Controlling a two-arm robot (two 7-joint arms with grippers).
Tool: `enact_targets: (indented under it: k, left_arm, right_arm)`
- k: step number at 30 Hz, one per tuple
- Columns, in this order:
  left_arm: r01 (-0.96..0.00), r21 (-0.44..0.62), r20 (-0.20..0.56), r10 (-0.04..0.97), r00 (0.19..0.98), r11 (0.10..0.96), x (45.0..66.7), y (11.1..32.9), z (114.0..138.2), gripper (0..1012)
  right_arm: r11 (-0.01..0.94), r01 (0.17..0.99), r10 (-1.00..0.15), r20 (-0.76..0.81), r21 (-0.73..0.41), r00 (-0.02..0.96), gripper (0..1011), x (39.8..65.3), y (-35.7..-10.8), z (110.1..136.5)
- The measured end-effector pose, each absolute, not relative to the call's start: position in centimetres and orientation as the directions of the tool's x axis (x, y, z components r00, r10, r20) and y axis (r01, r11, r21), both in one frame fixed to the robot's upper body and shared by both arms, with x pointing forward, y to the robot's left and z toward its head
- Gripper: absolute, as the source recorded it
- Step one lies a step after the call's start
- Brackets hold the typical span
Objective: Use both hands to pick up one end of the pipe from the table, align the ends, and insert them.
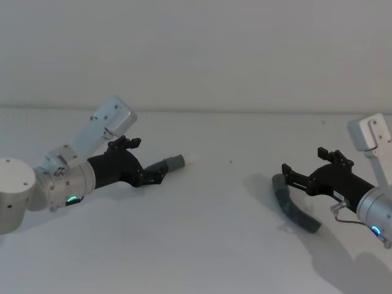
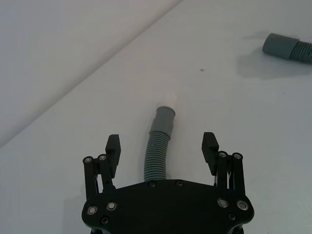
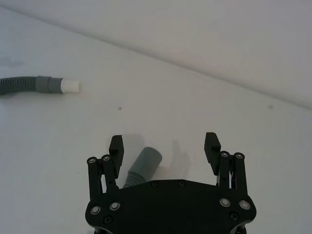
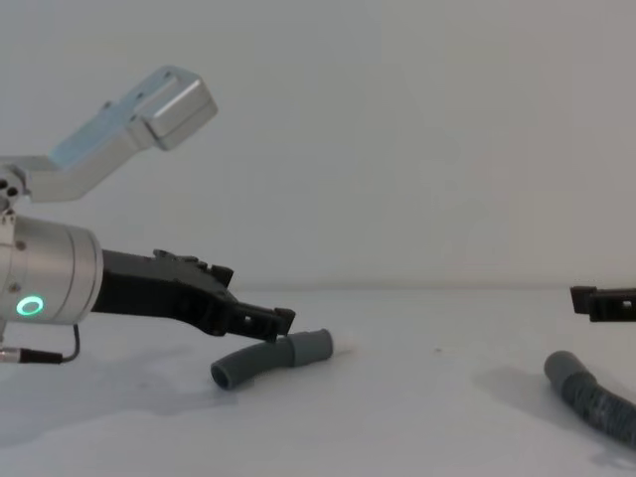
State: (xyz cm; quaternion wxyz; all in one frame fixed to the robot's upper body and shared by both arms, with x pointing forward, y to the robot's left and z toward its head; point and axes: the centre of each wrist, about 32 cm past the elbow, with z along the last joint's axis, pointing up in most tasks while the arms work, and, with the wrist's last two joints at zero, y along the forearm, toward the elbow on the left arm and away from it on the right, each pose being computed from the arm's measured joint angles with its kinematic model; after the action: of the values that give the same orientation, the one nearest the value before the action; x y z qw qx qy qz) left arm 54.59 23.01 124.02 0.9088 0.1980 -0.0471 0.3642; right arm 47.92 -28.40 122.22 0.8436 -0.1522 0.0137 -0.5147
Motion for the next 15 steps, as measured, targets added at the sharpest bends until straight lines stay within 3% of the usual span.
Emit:
enact_targets:
  k: [15]
  left_arm:
    - [-0.624,0.330,0.186,0.599,0.779,0.708,57.8,23.1,121.7,1001]
  right_arm:
    - [0.432,0.836,-0.879,0.050,-0.338,0.475,1002,47.6,-28.6,122.9]
